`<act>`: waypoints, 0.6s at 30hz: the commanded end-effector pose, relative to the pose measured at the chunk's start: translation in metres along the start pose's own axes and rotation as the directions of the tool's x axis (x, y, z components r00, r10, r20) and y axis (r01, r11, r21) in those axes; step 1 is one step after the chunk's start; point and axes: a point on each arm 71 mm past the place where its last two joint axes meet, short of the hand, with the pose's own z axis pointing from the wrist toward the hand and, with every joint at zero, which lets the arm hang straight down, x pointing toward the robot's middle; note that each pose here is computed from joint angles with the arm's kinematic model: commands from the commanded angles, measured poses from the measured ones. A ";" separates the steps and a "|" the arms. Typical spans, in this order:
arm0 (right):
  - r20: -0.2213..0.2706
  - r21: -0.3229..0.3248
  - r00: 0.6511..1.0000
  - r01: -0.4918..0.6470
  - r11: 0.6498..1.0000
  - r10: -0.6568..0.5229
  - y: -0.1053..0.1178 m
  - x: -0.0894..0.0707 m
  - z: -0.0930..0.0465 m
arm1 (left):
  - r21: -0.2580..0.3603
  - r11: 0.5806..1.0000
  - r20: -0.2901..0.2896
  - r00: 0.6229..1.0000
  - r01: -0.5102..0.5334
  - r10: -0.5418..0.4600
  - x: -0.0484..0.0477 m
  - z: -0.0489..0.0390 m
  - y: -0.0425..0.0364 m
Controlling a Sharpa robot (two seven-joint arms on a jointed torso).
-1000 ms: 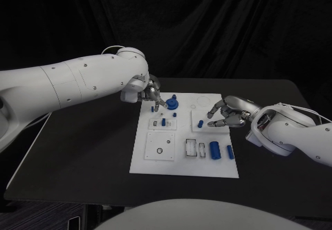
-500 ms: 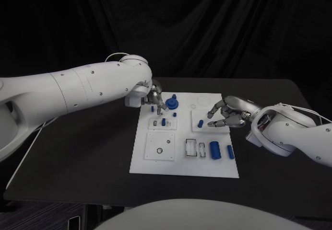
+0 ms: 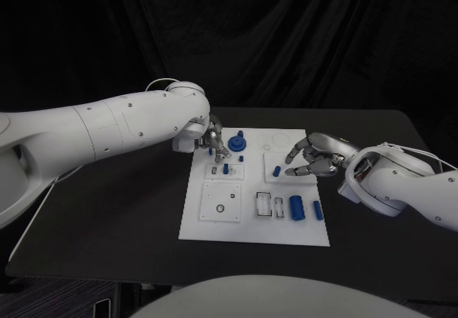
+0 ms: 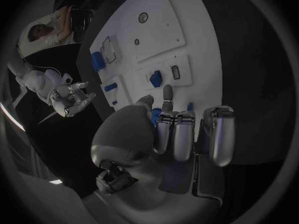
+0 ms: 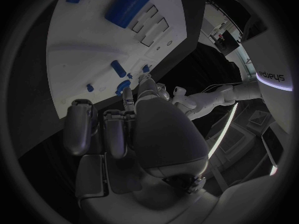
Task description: Assemble the parts on the task board
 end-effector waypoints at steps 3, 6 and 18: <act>0.009 -0.006 1.000 0.004 1.000 -0.004 0.001 0.000 0.000 | 0.001 1.000 -0.013 1.000 -0.002 0.002 0.0039 0.0024 -0.0018; 0.009 -0.006 1.000 0.004 1.000 -0.004 0.002 0.000 0.000 | 0.005 1.000 -0.016 1.000 -0.002 0.002 0.0057 0.0033 -0.0024; 0.003 -0.001 1.000 0.005 1.000 -0.005 0.001 0.001 0.001 | 0.029 1.000 -0.011 1.000 0.005 -0.004 0.0088 0.0049 -0.0049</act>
